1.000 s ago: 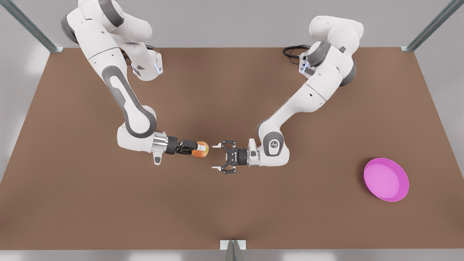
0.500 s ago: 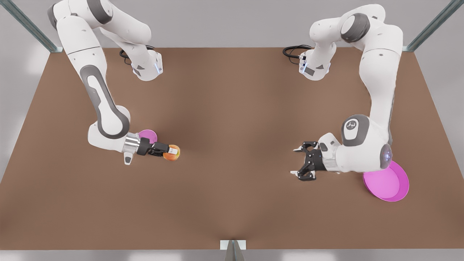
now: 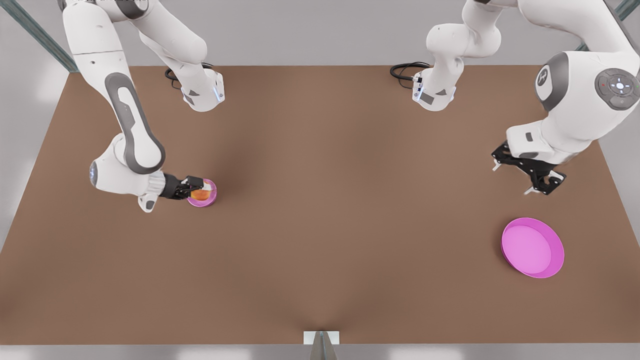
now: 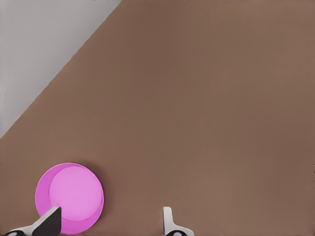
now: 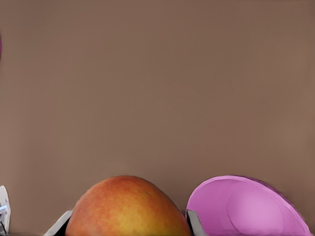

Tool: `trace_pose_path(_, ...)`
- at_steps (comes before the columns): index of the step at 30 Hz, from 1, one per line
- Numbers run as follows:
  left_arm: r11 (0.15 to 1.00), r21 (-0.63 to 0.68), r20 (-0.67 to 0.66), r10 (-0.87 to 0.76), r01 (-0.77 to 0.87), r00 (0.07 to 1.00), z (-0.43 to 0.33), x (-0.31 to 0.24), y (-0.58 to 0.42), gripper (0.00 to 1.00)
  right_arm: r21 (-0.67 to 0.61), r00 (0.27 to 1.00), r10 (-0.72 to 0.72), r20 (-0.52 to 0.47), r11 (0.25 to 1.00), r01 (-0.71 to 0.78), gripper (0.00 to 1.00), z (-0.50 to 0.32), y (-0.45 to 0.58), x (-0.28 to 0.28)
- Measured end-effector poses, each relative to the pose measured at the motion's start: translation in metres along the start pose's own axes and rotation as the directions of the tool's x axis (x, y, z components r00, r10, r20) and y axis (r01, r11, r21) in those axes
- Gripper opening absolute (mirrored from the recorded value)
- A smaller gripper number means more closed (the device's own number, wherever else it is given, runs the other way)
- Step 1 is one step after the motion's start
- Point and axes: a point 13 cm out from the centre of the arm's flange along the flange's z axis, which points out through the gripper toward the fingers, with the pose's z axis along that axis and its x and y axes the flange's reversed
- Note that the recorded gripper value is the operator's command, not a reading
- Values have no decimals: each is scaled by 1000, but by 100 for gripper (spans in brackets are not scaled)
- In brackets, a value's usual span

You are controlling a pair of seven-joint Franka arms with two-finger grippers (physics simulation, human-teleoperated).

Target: Use the left arm to pick up the apple from the plate, transfer it to the gripper of the right arm, and then use the right arm to place it into the bowl

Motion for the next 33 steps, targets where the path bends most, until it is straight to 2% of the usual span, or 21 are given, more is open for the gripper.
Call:
trace_pose_path(11, 912, 42, 42, -411, 409, 911, -6, 1, 12, 100, 136, 993, -60, -99, 988, 73, 75, 7, -44, 14)
trace_pose_path(23, 802, 48, 26, -598, 596, 801, -6, -1, 8, 100, 185, 986, -49, -161, 980, 79, 77, 22, -65, 34)
trace_pose_path(24, 794, 49, 25, -608, 606, 794, -6, -1, 8, 100, 187, 986, -47, -163, 979, 77, 80, 21, -67, 35)
trace_pose_path(25, 786, 49, 25, -618, 616, 786, -6, -1, 8, 100, 188, 985, -45, -164, 979, 76, 87, 21, -67, 35)
trace_pose_path(26, 779, 49, 24, -627, 625, 779, -6, -1, 8, 100, 190, 985, -43, -166, 979, 75, 100, 22, -68, 36)
trace_pose_path(33, 736, 51, 21, -677, 676, 736, -6, 0, 8, 100, 194, 986, -29, -167, 979, 61, 100, 20, -72, 37)
